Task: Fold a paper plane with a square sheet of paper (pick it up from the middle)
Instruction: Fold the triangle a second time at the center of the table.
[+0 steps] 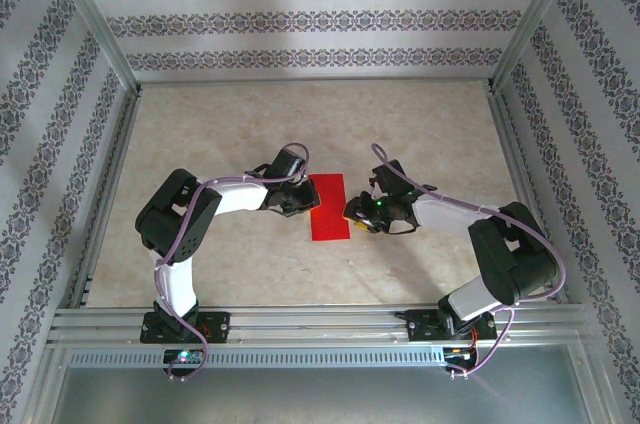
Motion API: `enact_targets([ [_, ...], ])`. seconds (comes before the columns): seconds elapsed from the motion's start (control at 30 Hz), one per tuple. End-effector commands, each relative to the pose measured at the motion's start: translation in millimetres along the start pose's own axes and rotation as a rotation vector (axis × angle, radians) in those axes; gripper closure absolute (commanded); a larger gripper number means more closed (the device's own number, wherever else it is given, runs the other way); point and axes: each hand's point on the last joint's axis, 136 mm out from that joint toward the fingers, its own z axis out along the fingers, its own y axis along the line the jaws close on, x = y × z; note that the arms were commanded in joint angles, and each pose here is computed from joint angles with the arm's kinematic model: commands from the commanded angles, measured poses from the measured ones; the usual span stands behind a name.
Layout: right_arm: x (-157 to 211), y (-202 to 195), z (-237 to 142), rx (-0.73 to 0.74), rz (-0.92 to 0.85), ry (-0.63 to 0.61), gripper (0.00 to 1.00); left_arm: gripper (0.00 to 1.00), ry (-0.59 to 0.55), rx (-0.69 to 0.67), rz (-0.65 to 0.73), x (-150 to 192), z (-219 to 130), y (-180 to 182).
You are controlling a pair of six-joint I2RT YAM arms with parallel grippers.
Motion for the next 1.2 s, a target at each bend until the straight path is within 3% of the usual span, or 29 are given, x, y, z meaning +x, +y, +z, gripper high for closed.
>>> enact_targets([
  [0.0, 15.0, -9.0, 5.1, 0.028, 0.027, 0.051, 0.61, 0.97, 0.061, -0.143, -0.101, 24.9, 9.4, 49.8],
  [0.5, 29.3, -20.8, 17.2, 0.096, 0.009, 0.104, 0.58, 0.97, 0.082, -0.162, -0.136, 29.2, 10.4, 59.8],
  [1.17, 31.8, -2.8, 16.6, 0.045, -0.044, 0.110, 0.62, 0.97, 0.090, -0.176, -0.141, 30.0, 10.9, 65.2],
])
